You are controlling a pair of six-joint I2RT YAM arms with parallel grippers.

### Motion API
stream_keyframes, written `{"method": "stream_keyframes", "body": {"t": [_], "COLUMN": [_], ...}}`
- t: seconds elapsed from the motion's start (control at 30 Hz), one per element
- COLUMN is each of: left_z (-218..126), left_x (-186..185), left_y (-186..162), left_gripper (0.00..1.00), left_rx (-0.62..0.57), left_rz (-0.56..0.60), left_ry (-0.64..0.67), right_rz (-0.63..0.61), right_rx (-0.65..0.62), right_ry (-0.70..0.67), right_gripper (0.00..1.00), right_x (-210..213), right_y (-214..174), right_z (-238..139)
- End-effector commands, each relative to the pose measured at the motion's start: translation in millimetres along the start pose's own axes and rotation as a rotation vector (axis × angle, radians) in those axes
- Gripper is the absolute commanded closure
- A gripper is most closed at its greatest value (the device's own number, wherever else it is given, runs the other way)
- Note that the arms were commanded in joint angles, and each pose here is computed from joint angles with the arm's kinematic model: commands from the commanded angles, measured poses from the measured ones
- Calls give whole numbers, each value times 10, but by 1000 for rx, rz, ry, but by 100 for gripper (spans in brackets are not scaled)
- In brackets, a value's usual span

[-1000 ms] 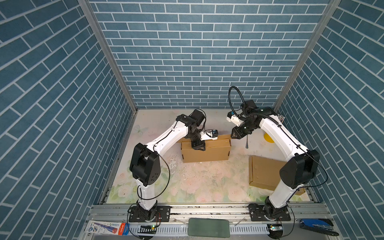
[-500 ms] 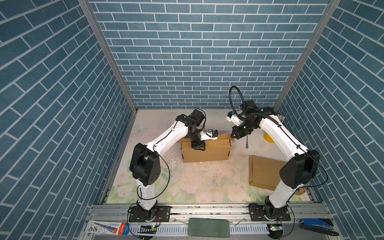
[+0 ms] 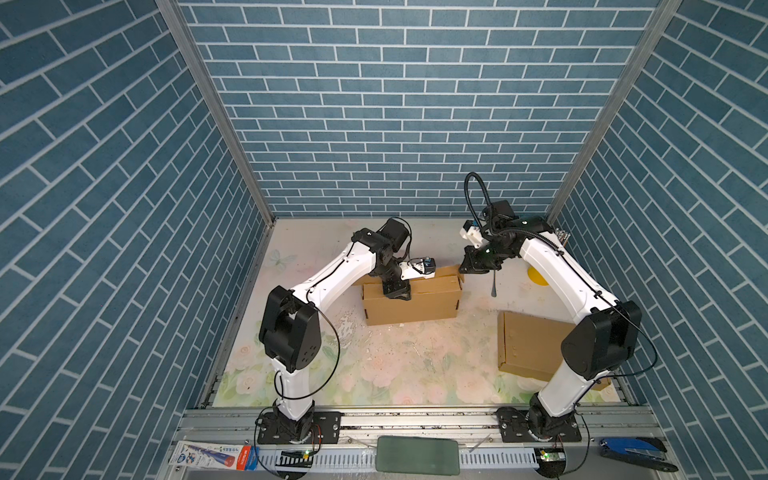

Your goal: Fold the paper box

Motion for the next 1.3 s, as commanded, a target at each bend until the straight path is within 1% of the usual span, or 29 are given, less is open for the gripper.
{"method": "stream_keyframes", "body": {"t": [0.0,0.1,0.37,0.6,0.77,0.87,1.03,1.07,1.2,1.27], "left_z": [420,418,419,435,432,443,430,433,434,437], "left_x": [-129,-123,-132,-131,-135,-131,-128,-129,-127,-125], "left_y": [-298,-294,-306,-314,-314,-320,-316,-321,-310,-311], "left_gripper": [73,73,73,73,73,74,74,74,74,74], "left_rx": [100,99,104,106,105,107,108,110,106,105], "left_rz": [-13,-16,-17,-19,-16,-16,-17,-14,-17,-17], "left_ry": [-119,-118,-120,-122,-121,-122,-119,-118,-117,-118], "right_rz": [-38,-65,-110,-138,-152,-150,-115,-102,-33,-9], "right_rx": [-35,-7,9,27,66,61,33,34,4,-10], "right_ry": [-43,-95,-119,-145,-190,-180,-99,-77,41,78], "right_gripper": [88,82,72,72,72,80,98,100,100,100], "right_x": [15,-68,-92,-122,-207,-191,-38,-4,170,220], "right_y": [-35,-72,-61,-57,-144,-147,-105,-108,-82,-77], "right_z": [-115,-94,-20,27,38,33,-8,-10,-27,-47]}}
Point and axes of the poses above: each gripper's point midway between its finger pads, its own z axis out along the fingers, its own x axis along the line the jaws close on, y = z × x, the point moved 3 cm from there along -z, back along the fingers, and after that the axes turned 7 degrees about z, right-handed, at the moved point
